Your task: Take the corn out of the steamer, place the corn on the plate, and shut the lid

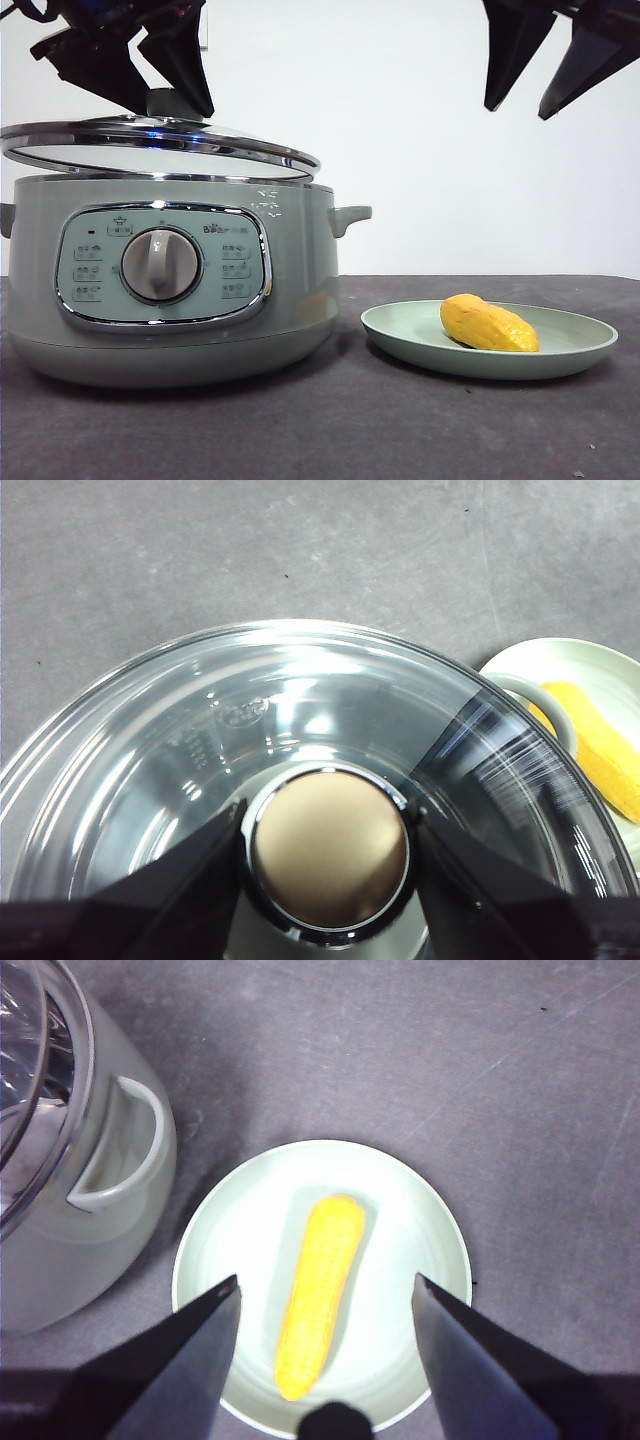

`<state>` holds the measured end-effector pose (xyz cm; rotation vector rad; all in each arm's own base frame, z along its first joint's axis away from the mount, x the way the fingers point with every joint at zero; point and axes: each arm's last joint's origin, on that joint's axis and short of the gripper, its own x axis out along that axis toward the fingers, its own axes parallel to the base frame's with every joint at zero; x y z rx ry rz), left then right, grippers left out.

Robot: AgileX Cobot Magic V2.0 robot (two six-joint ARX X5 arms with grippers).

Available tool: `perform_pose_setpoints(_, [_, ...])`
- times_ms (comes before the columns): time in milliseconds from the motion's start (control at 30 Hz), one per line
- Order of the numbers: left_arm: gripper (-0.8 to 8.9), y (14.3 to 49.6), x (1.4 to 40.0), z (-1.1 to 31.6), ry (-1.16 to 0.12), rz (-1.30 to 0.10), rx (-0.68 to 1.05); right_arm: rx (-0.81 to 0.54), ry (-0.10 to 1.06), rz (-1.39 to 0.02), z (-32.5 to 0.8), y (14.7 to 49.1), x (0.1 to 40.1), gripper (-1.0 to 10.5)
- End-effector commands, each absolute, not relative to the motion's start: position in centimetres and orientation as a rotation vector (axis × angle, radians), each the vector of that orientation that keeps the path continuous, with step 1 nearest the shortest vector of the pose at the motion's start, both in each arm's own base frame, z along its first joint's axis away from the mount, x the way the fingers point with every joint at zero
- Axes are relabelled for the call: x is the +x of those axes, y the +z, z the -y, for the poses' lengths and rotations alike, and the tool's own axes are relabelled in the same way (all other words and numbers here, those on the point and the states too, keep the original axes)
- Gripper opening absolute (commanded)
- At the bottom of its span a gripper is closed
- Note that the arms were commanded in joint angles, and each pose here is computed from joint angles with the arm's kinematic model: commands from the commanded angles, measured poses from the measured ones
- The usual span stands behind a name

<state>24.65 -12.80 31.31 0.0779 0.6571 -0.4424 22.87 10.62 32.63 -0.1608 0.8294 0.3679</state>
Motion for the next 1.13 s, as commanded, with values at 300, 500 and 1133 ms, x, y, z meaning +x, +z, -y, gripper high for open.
perform_pose_setpoints(300, [-0.09, 31.1, 25.3, 13.6, -0.456, -0.638, 0.070, -0.155, 0.356, -0.857, -10.5, 32.3, 22.6, 2.8])
perform_pose_setpoints(500, [-0.09, 30.8, 25.5, 13.7, -0.462, -0.649, 0.072, -0.156, 0.356, -0.860, -10.5, 32.3, 22.6, 2.8])
perform_pose_setpoints(1133, [0.39, 28.6, 26.2, 14.2, -0.464, -0.776, 0.098, -0.164, 0.354, -0.890, -10.4, 32.1, 22.4, 2.8])
